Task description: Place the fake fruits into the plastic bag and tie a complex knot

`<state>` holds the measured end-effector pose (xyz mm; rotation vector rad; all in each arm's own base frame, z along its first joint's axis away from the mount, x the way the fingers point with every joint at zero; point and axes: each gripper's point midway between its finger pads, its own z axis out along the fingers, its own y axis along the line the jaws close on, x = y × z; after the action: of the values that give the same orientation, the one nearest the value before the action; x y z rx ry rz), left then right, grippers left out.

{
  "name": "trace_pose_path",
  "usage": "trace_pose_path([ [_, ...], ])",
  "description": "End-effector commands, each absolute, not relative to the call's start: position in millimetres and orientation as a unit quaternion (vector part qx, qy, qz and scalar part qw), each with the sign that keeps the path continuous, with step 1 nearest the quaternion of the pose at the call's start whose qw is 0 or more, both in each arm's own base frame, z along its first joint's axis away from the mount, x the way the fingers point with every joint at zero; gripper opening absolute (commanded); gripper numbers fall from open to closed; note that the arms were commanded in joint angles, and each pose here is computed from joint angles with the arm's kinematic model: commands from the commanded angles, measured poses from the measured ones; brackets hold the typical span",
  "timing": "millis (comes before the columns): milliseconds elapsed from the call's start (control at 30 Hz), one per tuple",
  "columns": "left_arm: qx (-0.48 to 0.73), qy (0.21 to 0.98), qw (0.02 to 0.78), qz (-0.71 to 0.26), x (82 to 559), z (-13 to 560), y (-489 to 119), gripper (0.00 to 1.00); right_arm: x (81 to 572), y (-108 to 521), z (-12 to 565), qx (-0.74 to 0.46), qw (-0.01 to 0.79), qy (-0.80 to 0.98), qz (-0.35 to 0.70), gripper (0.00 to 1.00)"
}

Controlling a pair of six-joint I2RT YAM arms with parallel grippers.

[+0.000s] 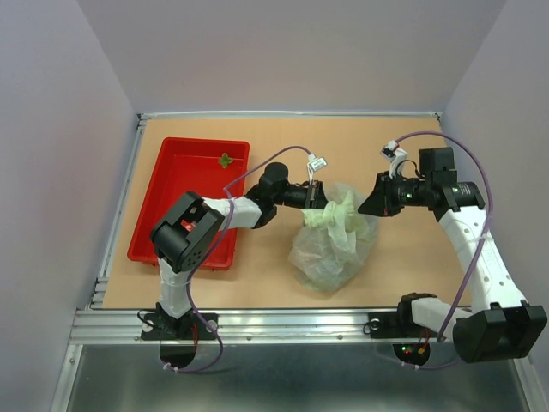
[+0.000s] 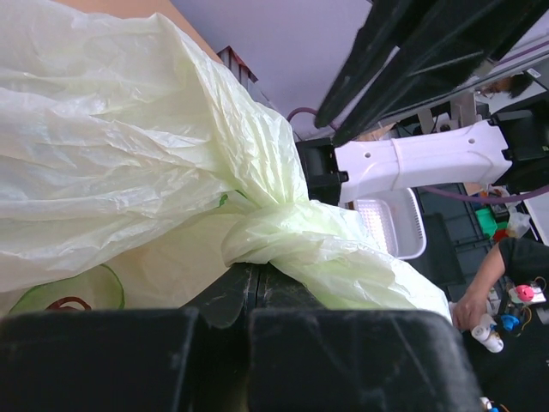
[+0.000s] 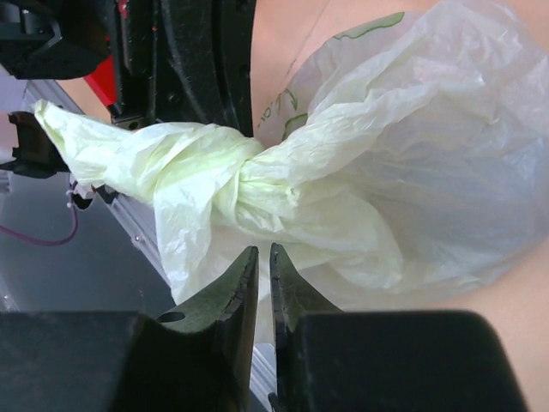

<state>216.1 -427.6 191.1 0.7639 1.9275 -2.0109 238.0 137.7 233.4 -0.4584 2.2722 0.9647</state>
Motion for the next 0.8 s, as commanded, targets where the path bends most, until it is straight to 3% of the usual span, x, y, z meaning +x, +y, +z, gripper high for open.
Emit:
trace_pose_path([
  [0,0.296,0.622,0.165,-0.706,211,226,-425,0.00,224,142,248,-0.191,0.310,0.847,0.388,0.13],
  [267,0.298,0.618,0.168,-0.708,212,232,-426,0.00,228,151,218,-0.182,0.251,0.850,0.427,0.06],
  [500,0.296,0.619,0.169,-0.707,212,232,-426,0.00,233,155,199,-0.179,0.220,0.863,0.418,0.06],
  [767,0.296,0.620,0.164,-0.707,212,228,-427,0.00,246,158,195,-0.171,0.234,0.861,0.418,0.34],
])
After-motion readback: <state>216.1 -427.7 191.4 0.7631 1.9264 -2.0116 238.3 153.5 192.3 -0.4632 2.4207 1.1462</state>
